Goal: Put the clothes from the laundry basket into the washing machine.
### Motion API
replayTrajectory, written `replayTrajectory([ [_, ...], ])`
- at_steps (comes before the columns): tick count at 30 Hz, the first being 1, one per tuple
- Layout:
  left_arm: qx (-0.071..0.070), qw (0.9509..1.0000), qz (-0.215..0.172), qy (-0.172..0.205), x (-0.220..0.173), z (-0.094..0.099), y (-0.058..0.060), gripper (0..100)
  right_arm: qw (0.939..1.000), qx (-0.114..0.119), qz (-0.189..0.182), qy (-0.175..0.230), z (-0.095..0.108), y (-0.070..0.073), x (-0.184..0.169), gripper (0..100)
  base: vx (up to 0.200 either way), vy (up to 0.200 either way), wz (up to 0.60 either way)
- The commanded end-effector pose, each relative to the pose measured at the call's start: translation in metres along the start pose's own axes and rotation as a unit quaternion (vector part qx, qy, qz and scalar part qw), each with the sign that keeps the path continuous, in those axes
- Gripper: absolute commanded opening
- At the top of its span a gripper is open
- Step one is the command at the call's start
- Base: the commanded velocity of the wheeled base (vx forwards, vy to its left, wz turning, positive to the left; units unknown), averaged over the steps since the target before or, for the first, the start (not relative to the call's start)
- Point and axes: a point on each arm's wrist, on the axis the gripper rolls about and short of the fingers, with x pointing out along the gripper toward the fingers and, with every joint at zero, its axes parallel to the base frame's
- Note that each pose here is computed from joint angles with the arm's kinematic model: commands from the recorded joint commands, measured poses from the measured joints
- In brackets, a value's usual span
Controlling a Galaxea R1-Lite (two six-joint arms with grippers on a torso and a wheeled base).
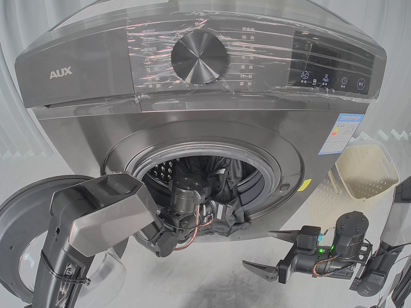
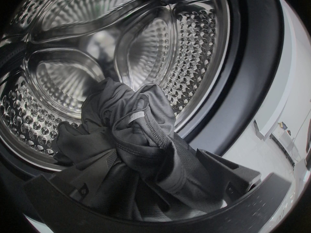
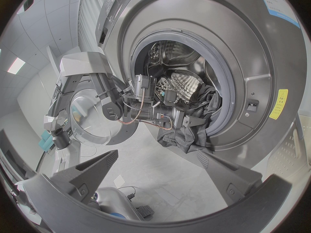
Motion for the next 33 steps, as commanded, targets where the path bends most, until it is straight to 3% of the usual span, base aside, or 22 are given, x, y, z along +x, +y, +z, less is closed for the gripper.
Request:
replayTrajectory([
  [1, 0.008, 0.9999, 0.0, 0.009, 0.003, -0.011, 0.001, 100, 1.0, -0.002, 0.002, -0.001, 0.0, 0.001, 0.0, 100, 0.0, 0.0, 0.0],
  [6, 0.008, 0.9999, 0.001, 0.007, 0.004, -0.012, 0.002, 100, 1.0, -0.001, 0.002, -0.001, 0.0, 0.001, 0.0, 100, 0.0, 0.0, 0.0],
  [7, 0.008, 0.9999, 0.002, 0.007, 0.004, -0.012, 0.003, 0, 1.0, -0.001, 0.002, -0.001, 0.0, 0.001, 0.0, 100, 0.0, 0.0, 0.0],
  [11, 0.006, 1.0, 0.005, 0.004, 0.006, -0.013, 0.004, 0, 1.0, -0.001, 0.002, -0.001, 0.0, 0.001, 0.0, 100, 0.0, 0.0, 0.0],
  [16, -0.001, 0.9996, 0.013, -0.026, 0.012, 0.0, 0.007, 0, 1.0, -0.001, 0.003, -0.001, 0.0, 0.002, 0.0, 100, 0.0, 0.0, 0.0],
  [19, -0.004, 0.998, 0.029, -0.057, 0.018, 0.017, 0.017, 0, 1.0, -0.001, 0.003, -0.001, 0.0, 0.002, 0.0, 100, 0.0, 0.0, 0.0],
  [22, -0.011, 0.9936, 0.059, -0.096, 0.025, 0.036, 0.029, 0, 1.0, -0.001, 0.003, -0.001, 0.0, 0.002, 0.0, 100, 0.0, 0.0, 0.0],
  [24, -0.015, 0.9882, 0.086, -0.126, 0.031, 0.05, 0.041, 0, 1.0, -0.002, 0.003, -0.002, 0.001, 0.002, 0.001, 100, 0.0, 0.0, 0.0],
  [33, -0.023, 0.986, 0.09, -0.139, 0.033, 0.055, 0.044, 0, 1.0, -0.004, 0.008, -0.003, 0.001, 0.004, 0.001, 100, 0.0, 0.0, 0.0],
])
